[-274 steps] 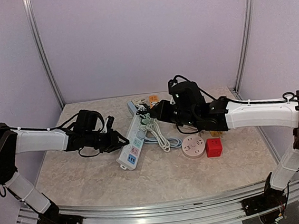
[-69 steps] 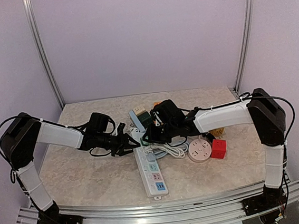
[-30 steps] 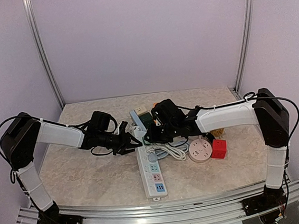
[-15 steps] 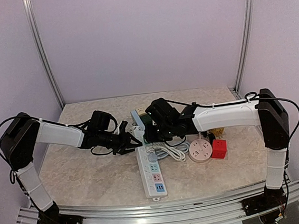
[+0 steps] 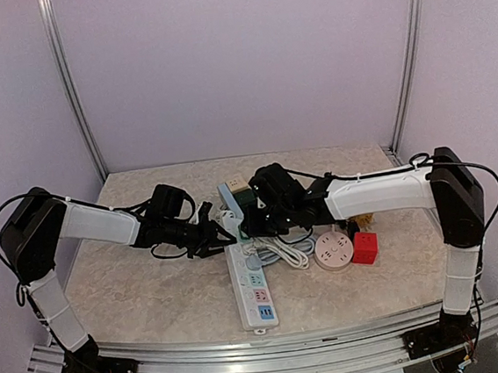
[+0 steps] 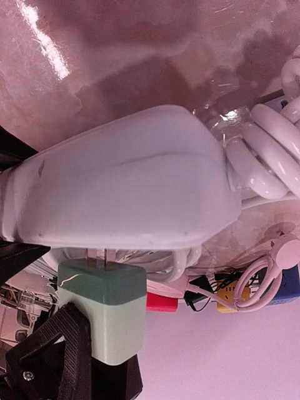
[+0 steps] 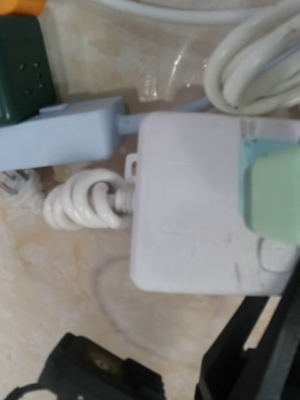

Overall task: Pull the plug off the socket
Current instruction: Remove the plug from the socket, then place the plug at the center of the board, then remove the plug from the socket.

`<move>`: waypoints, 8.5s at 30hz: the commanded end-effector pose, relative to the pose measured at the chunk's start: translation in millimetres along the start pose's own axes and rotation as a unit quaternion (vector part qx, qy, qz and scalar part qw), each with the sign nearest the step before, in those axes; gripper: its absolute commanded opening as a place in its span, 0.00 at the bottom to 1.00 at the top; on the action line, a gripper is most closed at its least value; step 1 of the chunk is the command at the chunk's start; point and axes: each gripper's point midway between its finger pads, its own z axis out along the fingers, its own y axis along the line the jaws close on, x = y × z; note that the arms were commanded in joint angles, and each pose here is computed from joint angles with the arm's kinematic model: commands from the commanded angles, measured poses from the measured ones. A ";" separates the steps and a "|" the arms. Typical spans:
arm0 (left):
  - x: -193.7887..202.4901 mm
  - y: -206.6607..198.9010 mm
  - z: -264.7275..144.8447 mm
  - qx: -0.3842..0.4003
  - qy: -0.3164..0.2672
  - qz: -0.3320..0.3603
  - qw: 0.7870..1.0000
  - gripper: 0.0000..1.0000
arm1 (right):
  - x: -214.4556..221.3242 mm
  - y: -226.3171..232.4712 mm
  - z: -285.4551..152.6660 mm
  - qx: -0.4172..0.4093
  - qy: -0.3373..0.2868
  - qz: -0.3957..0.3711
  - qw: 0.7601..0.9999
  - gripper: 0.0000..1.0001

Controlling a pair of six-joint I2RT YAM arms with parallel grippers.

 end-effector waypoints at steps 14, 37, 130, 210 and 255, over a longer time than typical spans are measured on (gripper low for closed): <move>0.2 2.9 -0.4 -0.017 -0.004 0.046 0.999 0.02 | -53.1 -13.4 -48.4 0.008 -0.089 0.016 0.996 0.00; -21.9 -7.6 -22.2 0.003 -0.045 0.056 0.997 0.02 | -63.0 -239.5 -134.9 0.201 -0.113 0.089 0.969 0.00; -25.5 -57.1 -31.6 0.098 0.027 0.107 0.989 0.00 | 38.8 13.7 -13.2 -0.119 0.071 -0.456 0.879 0.44; -25.1 -35.7 -21.6 0.071 0.060 0.100 0.991 0.00 | 31.1 19.5 -32.3 -0.045 -0.019 -0.477 0.877 0.00; -25.2 -25.1 -16.5 0.051 0.068 0.092 0.992 0.00 | 41.0 8.5 -33.8 -0.067 -0.006 -0.444 0.893 0.00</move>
